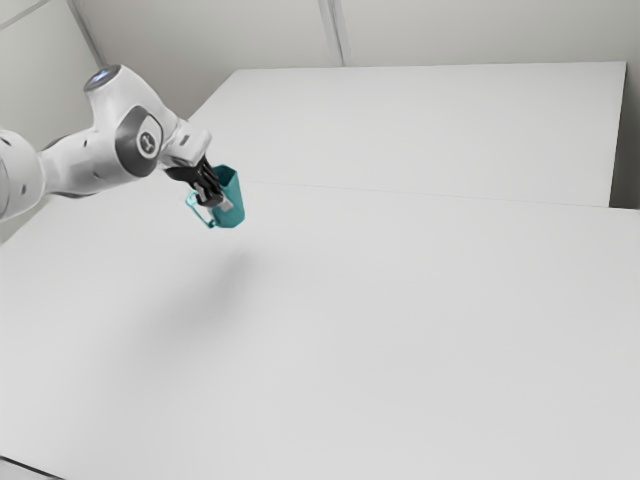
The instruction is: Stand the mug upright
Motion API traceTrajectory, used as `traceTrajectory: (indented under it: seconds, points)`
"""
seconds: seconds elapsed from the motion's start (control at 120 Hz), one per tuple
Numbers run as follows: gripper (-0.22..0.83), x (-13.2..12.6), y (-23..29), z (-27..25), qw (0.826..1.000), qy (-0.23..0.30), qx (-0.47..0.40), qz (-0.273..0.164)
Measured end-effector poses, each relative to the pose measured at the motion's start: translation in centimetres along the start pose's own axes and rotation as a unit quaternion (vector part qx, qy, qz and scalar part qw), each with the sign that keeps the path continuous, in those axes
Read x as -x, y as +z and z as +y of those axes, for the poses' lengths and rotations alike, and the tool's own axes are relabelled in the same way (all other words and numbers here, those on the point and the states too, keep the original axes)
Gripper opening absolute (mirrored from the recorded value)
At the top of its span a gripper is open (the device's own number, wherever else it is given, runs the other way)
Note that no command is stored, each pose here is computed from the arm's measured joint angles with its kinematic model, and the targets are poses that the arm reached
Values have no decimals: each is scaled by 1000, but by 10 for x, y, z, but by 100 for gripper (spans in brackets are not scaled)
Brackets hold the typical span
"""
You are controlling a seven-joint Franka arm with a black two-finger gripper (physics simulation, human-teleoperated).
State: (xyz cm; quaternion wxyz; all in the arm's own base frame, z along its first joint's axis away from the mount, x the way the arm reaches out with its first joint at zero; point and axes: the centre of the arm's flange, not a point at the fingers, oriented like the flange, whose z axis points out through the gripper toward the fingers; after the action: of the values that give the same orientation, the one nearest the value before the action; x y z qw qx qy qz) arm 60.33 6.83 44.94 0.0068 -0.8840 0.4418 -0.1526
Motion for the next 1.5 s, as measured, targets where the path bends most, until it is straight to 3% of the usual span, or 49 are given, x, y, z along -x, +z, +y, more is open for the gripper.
traceTrajectory:
  seconds: [0.342,0.633,0.925,1.5]
  points:
    - [-17,-20,18,102,982,-176,24,-66]
    - [-17,5,26,114,935,-336,28,-106]
    - [-16,-11,43,132,911,-391,22,-129]
    - [-16,1,78,133,863,-475,29,-168]
